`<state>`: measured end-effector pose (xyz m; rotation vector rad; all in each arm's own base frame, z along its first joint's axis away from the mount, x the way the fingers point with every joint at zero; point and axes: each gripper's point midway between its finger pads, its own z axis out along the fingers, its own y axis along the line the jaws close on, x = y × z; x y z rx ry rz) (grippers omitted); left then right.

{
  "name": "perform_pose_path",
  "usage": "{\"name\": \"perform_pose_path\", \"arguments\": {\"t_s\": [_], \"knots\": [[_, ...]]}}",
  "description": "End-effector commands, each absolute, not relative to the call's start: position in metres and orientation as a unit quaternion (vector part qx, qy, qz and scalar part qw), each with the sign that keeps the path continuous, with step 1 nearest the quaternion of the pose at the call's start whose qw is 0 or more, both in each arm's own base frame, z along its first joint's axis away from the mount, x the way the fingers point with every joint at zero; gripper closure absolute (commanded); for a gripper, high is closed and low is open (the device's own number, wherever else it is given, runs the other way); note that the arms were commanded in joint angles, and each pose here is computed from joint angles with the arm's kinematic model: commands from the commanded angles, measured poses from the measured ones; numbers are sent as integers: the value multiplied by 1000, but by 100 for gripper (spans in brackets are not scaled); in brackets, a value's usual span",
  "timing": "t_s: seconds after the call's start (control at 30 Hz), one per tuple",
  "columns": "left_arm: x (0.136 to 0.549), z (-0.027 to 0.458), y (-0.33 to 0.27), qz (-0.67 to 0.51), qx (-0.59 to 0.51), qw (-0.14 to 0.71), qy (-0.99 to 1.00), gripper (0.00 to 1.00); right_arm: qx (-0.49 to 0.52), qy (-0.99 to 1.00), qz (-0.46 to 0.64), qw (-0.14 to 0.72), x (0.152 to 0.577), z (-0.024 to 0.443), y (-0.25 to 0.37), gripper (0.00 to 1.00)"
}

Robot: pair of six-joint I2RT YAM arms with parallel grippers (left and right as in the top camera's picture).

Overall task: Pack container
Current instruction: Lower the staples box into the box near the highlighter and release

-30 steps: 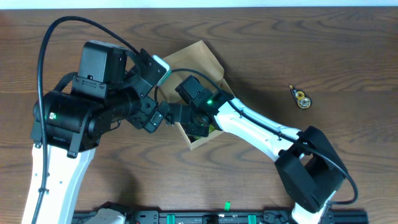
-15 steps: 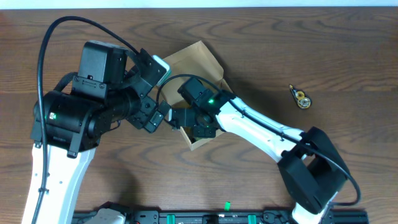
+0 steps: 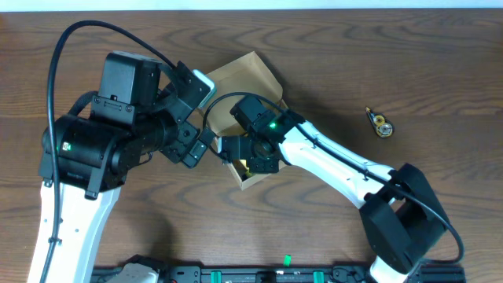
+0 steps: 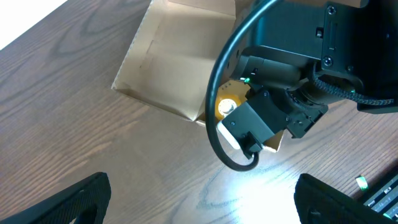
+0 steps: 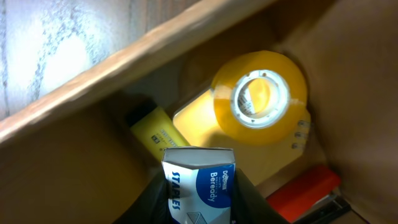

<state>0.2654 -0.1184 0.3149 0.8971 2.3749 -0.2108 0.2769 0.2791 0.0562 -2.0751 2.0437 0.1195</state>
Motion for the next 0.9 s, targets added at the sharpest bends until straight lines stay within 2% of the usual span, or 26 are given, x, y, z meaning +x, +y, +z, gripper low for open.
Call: {"name": "perform_pose_path", "arguments": {"t_s": [0.0,0.87], "knots": [[266,320,-117,-75,338,299,889,5,-723,678,50,125,276,66,280,81],[266,320,-117,-75,338,299,889,5,-781,613,0,121,260,65,294,83]]}}
